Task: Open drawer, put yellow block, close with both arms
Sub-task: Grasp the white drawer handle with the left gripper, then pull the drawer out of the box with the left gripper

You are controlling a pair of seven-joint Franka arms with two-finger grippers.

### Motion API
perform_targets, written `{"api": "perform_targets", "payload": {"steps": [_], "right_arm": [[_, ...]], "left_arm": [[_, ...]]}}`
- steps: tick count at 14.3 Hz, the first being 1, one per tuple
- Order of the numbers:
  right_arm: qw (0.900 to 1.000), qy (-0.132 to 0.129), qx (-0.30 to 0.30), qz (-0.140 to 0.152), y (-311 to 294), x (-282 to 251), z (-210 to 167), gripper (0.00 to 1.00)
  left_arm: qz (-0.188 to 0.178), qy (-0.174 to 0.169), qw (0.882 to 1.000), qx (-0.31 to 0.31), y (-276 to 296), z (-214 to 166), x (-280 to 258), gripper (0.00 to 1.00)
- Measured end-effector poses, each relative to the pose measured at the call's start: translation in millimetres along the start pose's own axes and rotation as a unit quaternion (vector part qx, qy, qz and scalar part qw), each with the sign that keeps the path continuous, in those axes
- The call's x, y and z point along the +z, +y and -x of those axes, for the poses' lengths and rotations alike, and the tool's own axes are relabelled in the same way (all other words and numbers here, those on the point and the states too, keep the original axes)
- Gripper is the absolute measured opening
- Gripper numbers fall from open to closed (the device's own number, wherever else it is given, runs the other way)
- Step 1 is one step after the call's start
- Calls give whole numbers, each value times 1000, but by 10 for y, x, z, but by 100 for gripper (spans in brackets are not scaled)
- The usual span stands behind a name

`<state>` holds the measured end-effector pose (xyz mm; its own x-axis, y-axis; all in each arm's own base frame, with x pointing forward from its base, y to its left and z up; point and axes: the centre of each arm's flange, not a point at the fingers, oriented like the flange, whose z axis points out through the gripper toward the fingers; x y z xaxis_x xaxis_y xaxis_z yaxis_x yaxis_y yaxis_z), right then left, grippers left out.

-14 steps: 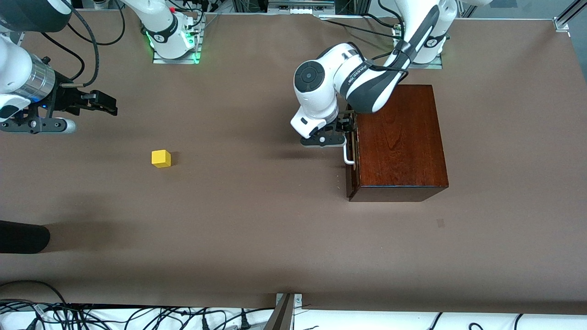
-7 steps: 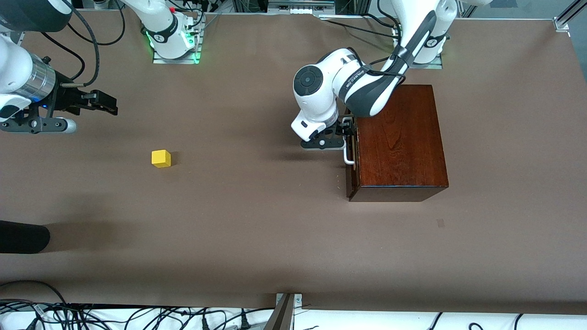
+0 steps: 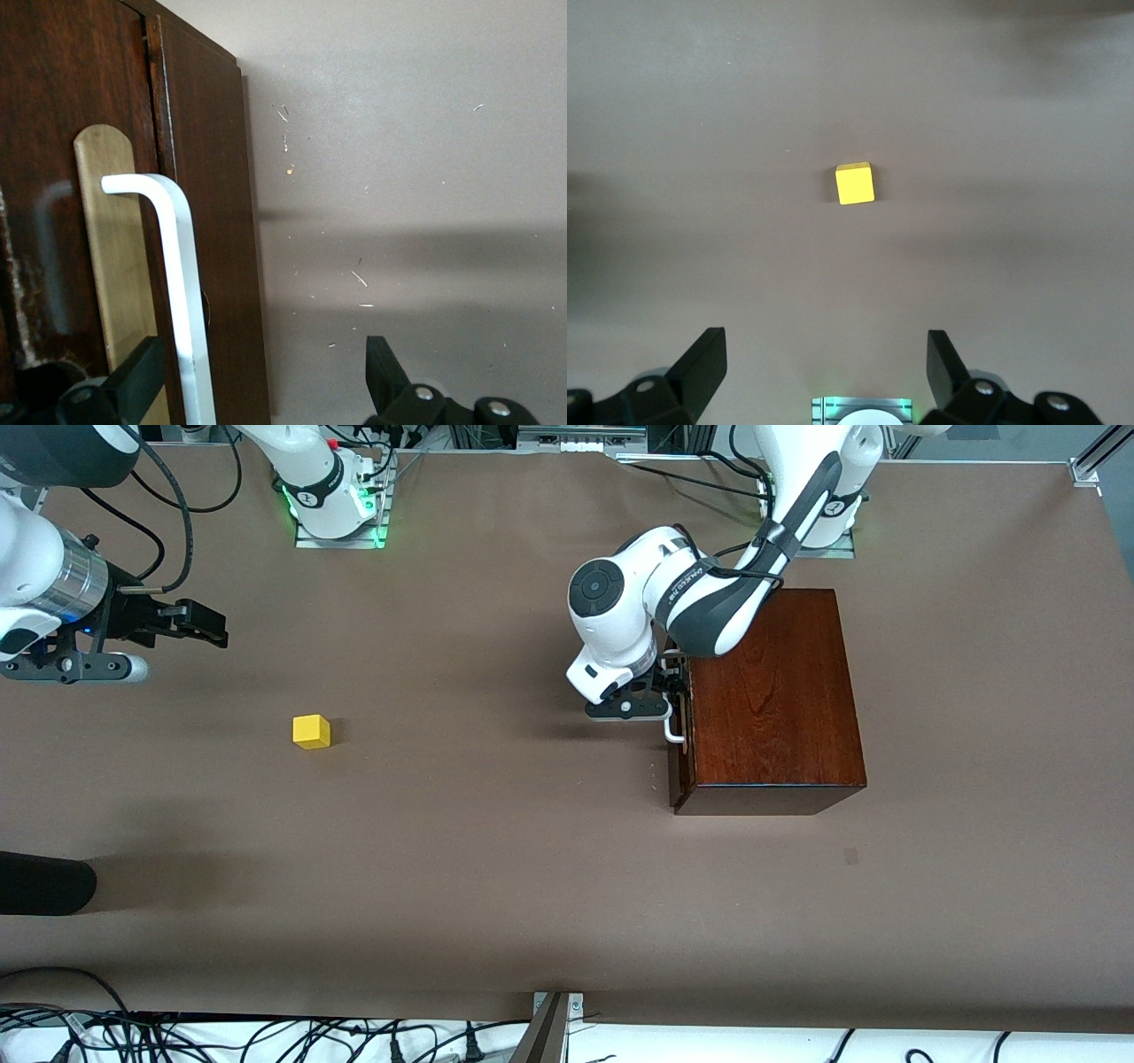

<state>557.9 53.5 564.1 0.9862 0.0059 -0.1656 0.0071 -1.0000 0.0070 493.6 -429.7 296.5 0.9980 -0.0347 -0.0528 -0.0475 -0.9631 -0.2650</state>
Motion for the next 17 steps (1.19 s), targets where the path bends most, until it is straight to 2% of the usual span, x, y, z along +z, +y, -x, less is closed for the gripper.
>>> {"api": "perform_targets", "payload": {"steps": [11, 17], "right_arm": [[1000, -3, 0, 0, 0, 36, -5, 100], [1000, -3, 0, 0, 0, 41, -6, 100]], "left_arm": [[15, 4, 999, -38, 119, 1, 139, 100], [44, -1, 998, -53, 218, 34, 99, 100]]}}
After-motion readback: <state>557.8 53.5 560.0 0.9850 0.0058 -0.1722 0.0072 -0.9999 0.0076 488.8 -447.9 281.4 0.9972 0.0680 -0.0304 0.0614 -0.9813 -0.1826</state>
